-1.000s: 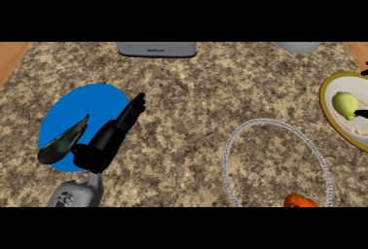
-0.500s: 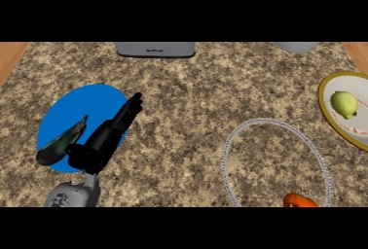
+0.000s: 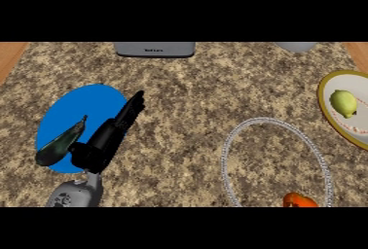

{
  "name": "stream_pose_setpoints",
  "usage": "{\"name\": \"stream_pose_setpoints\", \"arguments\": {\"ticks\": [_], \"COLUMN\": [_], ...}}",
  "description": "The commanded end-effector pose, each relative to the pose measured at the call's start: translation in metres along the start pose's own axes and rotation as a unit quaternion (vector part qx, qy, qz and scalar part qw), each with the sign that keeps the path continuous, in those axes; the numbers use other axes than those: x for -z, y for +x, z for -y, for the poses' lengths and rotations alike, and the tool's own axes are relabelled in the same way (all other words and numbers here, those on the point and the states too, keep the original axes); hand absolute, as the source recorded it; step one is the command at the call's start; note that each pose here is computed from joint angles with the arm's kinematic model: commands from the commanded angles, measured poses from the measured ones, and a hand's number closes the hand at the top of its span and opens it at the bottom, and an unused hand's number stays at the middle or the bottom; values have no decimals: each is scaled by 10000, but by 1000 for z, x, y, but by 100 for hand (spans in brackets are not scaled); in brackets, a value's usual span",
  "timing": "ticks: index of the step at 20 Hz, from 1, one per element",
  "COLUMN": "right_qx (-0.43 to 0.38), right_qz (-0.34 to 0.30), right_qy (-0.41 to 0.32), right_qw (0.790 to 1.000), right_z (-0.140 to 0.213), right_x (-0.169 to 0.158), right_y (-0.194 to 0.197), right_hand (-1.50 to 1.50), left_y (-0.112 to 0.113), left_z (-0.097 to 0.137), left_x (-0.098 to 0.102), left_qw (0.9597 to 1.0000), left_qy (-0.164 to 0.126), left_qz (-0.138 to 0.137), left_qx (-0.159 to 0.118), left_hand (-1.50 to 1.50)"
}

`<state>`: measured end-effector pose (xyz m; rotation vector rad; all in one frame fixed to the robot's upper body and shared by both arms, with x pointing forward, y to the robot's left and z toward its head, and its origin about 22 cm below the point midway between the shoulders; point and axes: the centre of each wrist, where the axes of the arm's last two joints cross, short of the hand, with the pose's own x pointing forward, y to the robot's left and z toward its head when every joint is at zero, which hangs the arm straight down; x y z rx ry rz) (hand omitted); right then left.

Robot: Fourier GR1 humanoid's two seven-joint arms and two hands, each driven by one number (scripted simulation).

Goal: Pick the lemon from the placemat and place it in the bowl

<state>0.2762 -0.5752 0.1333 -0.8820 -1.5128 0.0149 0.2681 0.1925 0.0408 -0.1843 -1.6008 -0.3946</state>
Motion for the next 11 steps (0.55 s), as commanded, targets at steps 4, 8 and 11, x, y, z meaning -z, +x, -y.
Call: {"name": "stream_pose_setpoints", "arguments": {"ticks": [4,8,11], "right_qx": [455,431,517], "right_qz": [-99,-124,-59], "right_qy": [-316,-165,-45], "right_qw": [9984,9989,9986], "right_z": [60,94,94], "right_x": [-37,-56,-60], "right_y": [-30,-36,-41], "right_hand": [-150,-150,-150], "left_y": [-8,-8,-6], "left_z": [-6,2,-7], "left_x": [0,-7,-4], "left_qw": [10000,10000,10000], "left_qy": [83,39,11], "left_qz": [-2,6,24], "left_qx": [-3,-65,-77], "left_hand": [0,0,0]}}
